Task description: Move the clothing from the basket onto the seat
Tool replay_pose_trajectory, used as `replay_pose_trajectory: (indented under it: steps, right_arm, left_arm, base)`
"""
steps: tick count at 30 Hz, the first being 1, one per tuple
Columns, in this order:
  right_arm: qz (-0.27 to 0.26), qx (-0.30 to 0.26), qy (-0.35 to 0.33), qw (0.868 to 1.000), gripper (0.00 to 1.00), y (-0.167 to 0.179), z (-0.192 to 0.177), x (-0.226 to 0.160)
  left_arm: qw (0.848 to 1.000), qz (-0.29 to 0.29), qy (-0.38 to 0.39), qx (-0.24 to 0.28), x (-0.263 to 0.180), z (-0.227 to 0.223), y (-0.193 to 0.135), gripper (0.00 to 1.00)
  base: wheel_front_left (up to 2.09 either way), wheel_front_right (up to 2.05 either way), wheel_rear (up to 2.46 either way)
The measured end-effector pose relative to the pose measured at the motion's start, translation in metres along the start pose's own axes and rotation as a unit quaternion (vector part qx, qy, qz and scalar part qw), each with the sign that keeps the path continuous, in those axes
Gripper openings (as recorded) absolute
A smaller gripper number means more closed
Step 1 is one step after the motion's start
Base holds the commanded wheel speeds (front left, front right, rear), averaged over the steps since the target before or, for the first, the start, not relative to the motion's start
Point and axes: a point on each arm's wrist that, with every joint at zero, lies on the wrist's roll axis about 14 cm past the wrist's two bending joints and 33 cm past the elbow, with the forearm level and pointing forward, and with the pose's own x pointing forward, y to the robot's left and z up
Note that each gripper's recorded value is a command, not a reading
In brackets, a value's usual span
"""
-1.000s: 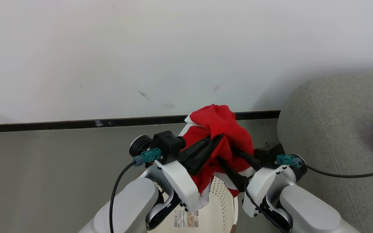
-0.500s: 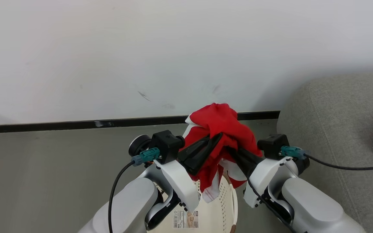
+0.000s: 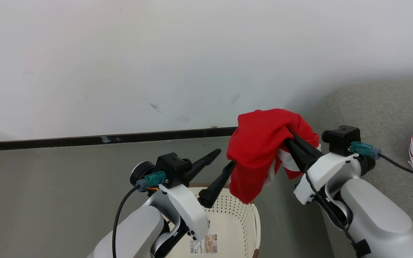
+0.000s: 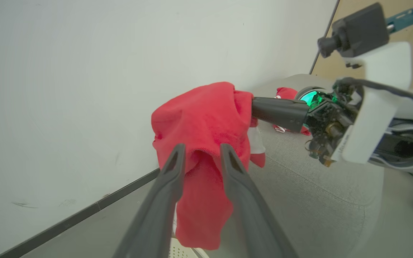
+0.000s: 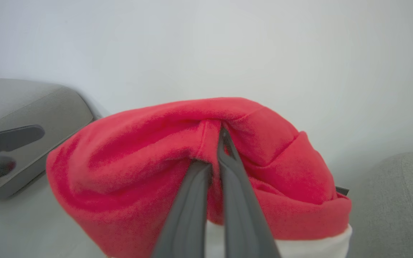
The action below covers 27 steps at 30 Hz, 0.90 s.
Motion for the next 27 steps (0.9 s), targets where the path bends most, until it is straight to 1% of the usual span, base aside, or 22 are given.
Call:
replay_pose_trajectory:
  steps: [7,17,21,27]
  right_arm:
    - [-0.031,-0.009,-0.022,0.999,0.0,-0.025,0.015,-0.009]
    - [-0.09,-0.023,-0.043,0.995,0.0,-0.064,0.029,-0.037]
    - [-0.14,-0.023,-0.06,0.988,0.0,-0.093,0.038,-0.06]
    - [-0.196,-0.028,-0.07,0.978,0.0,-0.122,0.042,-0.094]
  left_arm:
    - [1.0,-0.003,-0.008,-0.006,0.002,0.003,-0.002,1.0]
    - [1.0,-0.02,-0.002,-0.007,0.005,-0.004,-0.012,1.0]
    - [0.999,-0.036,0.004,-0.005,0.008,-0.008,-0.02,1.0]
    - [0.998,-0.058,0.009,-0.007,0.014,-0.014,-0.032,1.0]
  base:
    - [0.0,0.0,0.0]
    - [0.0,0.0,0.0]
    - [0.0,0.0,0.0]
    - [0.0,0.0,0.0]
